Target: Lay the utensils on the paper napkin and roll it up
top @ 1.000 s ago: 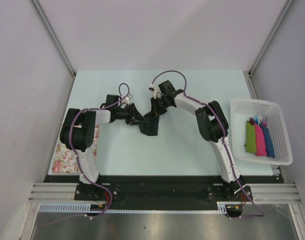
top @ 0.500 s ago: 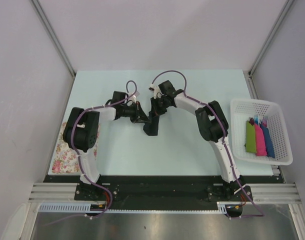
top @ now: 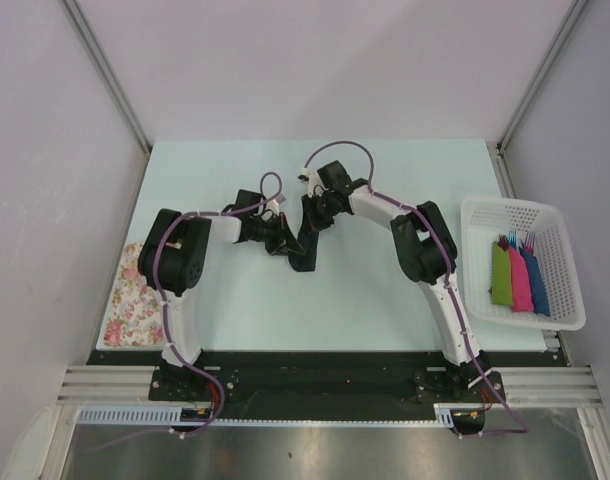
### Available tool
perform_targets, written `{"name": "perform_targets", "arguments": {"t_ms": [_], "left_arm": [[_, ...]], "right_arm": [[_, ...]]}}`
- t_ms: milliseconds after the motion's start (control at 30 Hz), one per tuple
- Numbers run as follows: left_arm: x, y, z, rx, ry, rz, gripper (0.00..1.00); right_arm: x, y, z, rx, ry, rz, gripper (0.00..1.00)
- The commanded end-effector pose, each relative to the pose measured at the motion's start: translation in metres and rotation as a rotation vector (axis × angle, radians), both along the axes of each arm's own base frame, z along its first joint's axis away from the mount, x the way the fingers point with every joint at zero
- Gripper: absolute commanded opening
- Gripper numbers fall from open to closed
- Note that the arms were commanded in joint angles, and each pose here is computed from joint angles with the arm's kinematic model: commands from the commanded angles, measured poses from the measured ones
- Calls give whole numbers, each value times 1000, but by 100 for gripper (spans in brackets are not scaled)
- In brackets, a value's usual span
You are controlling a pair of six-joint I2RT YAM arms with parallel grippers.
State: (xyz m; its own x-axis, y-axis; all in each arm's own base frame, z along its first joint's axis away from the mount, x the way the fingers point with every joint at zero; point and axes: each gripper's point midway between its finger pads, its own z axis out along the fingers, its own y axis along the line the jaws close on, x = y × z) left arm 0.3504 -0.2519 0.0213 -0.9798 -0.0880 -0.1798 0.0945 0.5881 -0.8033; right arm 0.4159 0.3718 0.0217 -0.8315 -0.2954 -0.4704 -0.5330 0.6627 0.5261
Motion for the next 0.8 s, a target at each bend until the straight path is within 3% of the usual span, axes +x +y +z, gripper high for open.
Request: {"name": "perform_targets", "arguments": {"t_ms": [0, 233, 467, 767], "left_arm": [[2, 12, -30, 133, 52, 45, 0], [-4, 20, -40, 195, 72, 44, 0], [0, 19, -38, 193, 61, 43, 0], [2, 18, -35, 182, 54, 36, 0]], "right_arm": [[-5, -11, -32, -63, 26, -13, 2], [11, -5, 33, 185, 72, -31, 10], [17, -10, 78, 325, 86, -43, 13], [11, -20, 56, 320, 167, -79, 11]]}}
